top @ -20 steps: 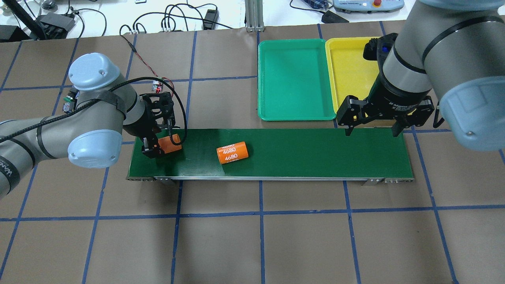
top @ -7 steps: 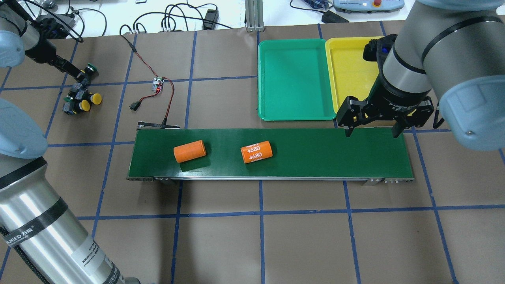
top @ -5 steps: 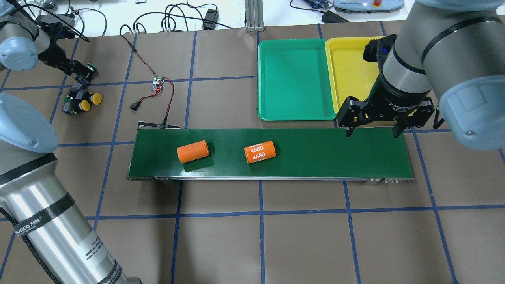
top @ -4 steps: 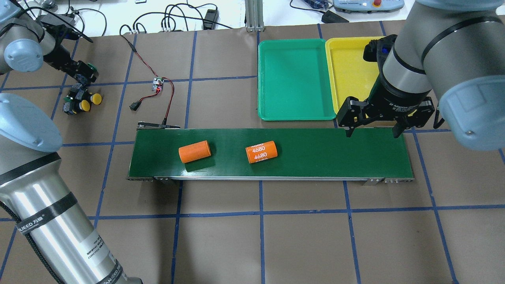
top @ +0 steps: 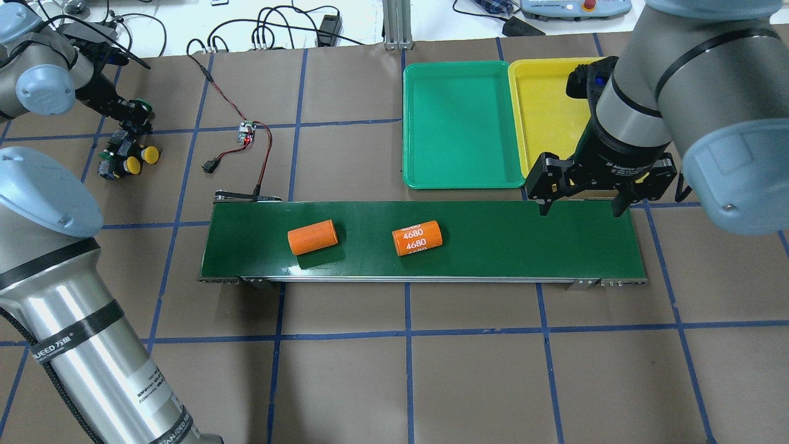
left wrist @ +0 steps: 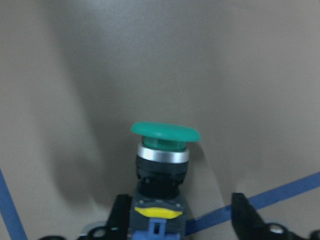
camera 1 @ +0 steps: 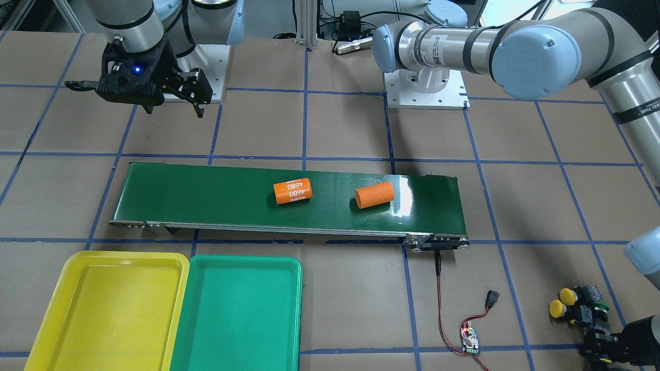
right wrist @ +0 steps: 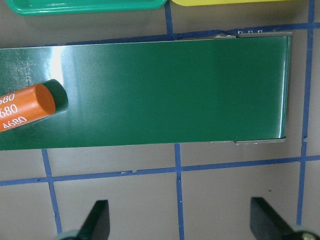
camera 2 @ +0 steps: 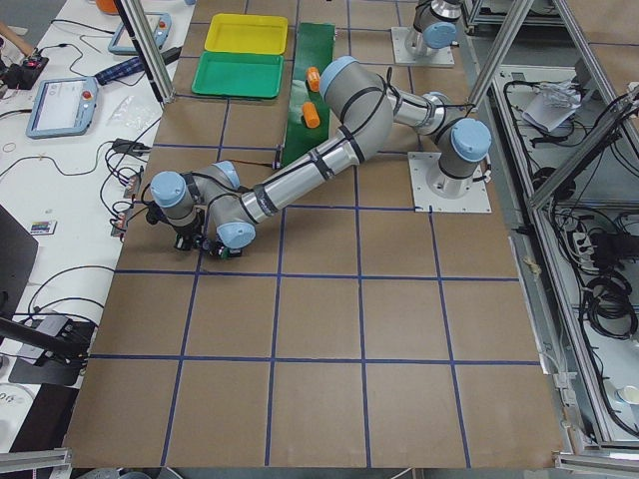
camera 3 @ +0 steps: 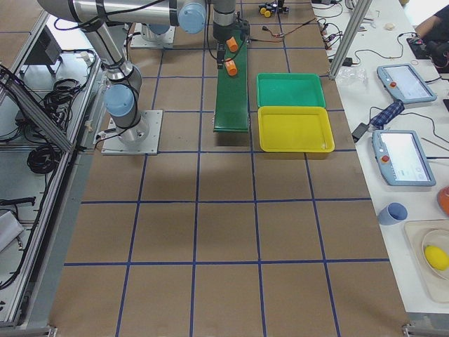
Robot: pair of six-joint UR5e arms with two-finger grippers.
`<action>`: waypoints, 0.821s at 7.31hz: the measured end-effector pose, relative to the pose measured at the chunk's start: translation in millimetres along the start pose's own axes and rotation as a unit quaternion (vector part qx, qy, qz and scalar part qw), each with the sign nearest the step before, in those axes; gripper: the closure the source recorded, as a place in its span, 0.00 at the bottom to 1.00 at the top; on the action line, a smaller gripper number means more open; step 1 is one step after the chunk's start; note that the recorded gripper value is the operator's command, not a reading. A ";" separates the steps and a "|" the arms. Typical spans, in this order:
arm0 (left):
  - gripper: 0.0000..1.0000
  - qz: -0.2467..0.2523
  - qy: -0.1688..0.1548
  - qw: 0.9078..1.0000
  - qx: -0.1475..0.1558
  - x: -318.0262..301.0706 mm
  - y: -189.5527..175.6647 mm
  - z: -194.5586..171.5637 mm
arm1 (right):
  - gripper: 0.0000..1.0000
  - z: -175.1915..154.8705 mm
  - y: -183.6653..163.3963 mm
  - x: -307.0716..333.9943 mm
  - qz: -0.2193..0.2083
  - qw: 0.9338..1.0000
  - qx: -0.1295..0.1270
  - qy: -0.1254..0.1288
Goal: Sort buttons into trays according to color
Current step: 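Carry the green button onto the belt and release it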
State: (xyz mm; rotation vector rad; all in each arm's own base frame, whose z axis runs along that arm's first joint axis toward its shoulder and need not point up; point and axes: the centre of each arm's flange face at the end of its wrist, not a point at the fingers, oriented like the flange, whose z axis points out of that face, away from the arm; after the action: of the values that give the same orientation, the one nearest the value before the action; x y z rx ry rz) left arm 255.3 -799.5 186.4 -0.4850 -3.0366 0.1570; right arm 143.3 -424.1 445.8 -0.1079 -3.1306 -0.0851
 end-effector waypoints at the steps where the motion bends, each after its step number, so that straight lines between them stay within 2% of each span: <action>1: 1.00 0.011 0.000 1.000 0.001 8.9 -3.8 -16.1 | 0.00 0.2 0.2 0.1 0.000 1.000 0.000 0.000; 2: 1.00 0.020 0.008 1.000 -0.006 26.3 -7.4 -35.8 | 0.00 1.0 0.1 0.2 0.000 1.000 -0.002 0.001; 3: 1.00 0.021 0.028 0.999 -0.026 54.7 -8.9 -59.2 | 0.00 1.2 0.1 0.1 0.000 1.000 -0.002 0.001; 4: 1.00 0.000 0.050 0.997 -0.054 86.6 -3.8 -84.2 | 0.00 1.4 -0.1 0.1 -0.001 1.000 -0.002 0.001; 6: 1.00 -0.054 0.075 0.991 -0.099 165.8 20.2 -120.0 | 0.00 1.6 -0.9 -0.3 -0.001 1.000 -0.002 -0.001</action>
State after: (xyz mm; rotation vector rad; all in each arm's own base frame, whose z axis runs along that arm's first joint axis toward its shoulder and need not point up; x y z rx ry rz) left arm 113.6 -717.5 310.9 -0.3256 -2.9334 -0.1799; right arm 143.5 -425.0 444.2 -0.1055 -3.1330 -0.0900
